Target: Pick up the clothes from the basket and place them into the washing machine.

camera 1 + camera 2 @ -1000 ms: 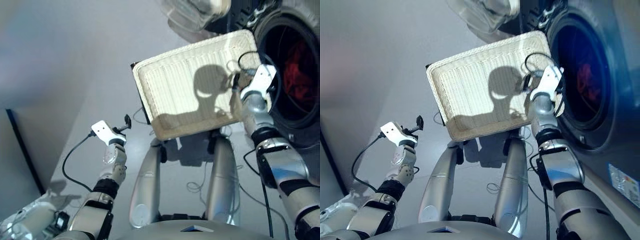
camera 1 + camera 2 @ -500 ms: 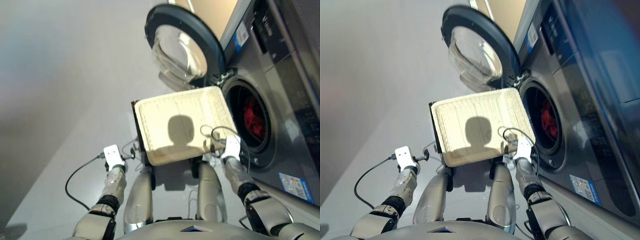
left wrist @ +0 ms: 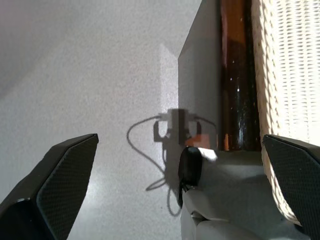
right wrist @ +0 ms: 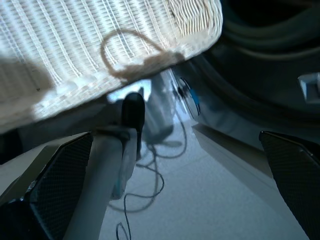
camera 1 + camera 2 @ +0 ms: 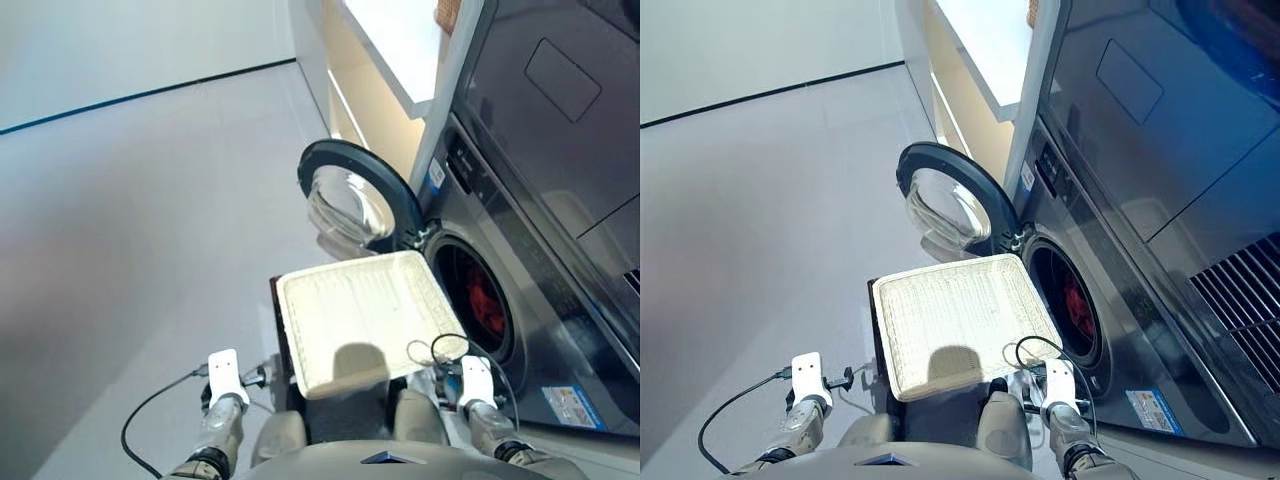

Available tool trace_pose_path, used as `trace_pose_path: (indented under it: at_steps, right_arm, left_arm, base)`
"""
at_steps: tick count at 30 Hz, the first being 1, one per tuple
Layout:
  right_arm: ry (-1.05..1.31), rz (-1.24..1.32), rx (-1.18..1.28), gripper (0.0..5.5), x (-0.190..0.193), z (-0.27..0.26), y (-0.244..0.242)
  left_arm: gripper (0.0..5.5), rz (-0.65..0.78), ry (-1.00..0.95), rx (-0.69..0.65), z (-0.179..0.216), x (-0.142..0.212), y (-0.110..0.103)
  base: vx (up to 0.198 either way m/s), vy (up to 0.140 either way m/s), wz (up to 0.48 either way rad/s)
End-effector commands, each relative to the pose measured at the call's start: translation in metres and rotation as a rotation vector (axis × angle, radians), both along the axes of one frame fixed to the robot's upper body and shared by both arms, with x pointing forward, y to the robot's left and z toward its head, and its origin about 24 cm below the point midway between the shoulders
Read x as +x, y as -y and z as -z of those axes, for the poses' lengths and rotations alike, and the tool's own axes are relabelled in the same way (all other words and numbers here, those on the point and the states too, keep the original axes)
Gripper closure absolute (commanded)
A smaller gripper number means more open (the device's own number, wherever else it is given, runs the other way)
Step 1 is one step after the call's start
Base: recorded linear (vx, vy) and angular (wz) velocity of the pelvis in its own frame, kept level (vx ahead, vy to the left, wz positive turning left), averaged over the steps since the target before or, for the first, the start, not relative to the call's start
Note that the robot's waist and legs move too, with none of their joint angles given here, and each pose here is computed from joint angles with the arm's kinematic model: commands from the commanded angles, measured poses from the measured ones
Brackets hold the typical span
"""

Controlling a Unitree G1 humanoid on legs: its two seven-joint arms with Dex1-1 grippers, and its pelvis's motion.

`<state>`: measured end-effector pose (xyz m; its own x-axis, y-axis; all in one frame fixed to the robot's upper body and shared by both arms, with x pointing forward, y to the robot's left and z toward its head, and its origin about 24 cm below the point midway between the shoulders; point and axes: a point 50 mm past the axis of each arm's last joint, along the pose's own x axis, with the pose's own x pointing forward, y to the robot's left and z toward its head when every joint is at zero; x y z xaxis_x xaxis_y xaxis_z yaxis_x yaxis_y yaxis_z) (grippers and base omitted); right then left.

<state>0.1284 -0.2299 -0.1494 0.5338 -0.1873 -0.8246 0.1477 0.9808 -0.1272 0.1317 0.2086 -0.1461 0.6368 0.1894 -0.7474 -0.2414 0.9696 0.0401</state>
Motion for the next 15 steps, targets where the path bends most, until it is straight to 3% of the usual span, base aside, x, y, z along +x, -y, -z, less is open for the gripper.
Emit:
trace_pose_path:
  at_steps: [1,15]
  right_arm:
    - [0.031,-0.044,-0.007,0.0,0.014,-0.003,-0.005]
    - [0.035,-0.127,-0.012,0.0,0.016,-0.003,-0.018]
  left_arm:
    - [0.0,0.037,0.042,0.036,-0.007,0.016,-0.007]
    - [0.0,0.053,0.012,0.017,-0.003,0.01,0.0]
  base:
    - [0.054,0.004,0.034]
    - [0.0,0.0,0.0]
